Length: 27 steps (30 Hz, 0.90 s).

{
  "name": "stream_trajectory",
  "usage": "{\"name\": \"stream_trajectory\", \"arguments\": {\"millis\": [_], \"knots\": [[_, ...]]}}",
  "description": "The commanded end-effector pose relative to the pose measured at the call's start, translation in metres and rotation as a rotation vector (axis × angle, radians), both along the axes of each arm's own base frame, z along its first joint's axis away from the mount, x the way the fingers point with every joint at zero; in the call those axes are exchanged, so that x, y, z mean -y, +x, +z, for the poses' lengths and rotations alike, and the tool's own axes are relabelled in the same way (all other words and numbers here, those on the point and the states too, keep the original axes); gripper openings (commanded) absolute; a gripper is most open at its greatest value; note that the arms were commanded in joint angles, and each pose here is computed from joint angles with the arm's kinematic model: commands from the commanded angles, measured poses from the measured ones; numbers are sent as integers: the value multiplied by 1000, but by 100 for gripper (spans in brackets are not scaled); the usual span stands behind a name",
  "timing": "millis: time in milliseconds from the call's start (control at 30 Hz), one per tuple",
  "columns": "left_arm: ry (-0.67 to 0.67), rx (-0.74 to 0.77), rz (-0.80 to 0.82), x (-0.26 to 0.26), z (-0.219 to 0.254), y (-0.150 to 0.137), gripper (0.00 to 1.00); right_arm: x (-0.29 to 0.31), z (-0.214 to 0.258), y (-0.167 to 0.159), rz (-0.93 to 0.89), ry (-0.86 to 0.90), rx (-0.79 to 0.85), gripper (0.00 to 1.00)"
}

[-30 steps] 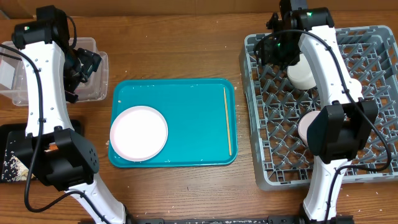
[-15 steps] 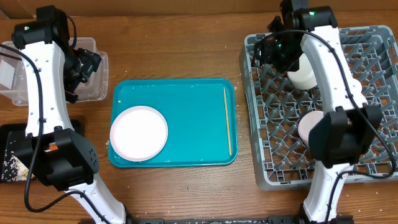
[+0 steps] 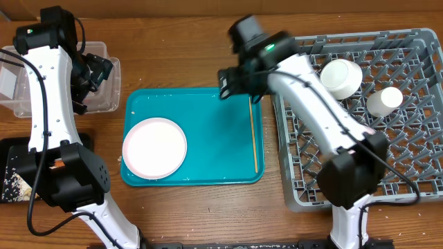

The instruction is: Sort waste into correct bins and load items into the dishwasher

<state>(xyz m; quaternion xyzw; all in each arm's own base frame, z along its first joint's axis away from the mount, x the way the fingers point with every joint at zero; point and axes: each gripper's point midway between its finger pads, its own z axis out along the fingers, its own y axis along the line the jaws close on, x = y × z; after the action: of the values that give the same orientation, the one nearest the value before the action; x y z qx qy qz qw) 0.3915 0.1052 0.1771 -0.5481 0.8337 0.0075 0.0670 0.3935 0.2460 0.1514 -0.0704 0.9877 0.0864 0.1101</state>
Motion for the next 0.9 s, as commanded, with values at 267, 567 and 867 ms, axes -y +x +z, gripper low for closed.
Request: {"name": "stream_trajectory", "arguments": {"millis": [267,567,867], "knots": [[3,24,18,2,10,-3,100,13,-95,-18,-98,-117,-143,98],[3,24,18,2,10,-3,100,11,-125,-28,-90,-95,-173,98],[3,24,18,2,10,-3,100,11,-137,-39,-83,-86,-211,98]]}}
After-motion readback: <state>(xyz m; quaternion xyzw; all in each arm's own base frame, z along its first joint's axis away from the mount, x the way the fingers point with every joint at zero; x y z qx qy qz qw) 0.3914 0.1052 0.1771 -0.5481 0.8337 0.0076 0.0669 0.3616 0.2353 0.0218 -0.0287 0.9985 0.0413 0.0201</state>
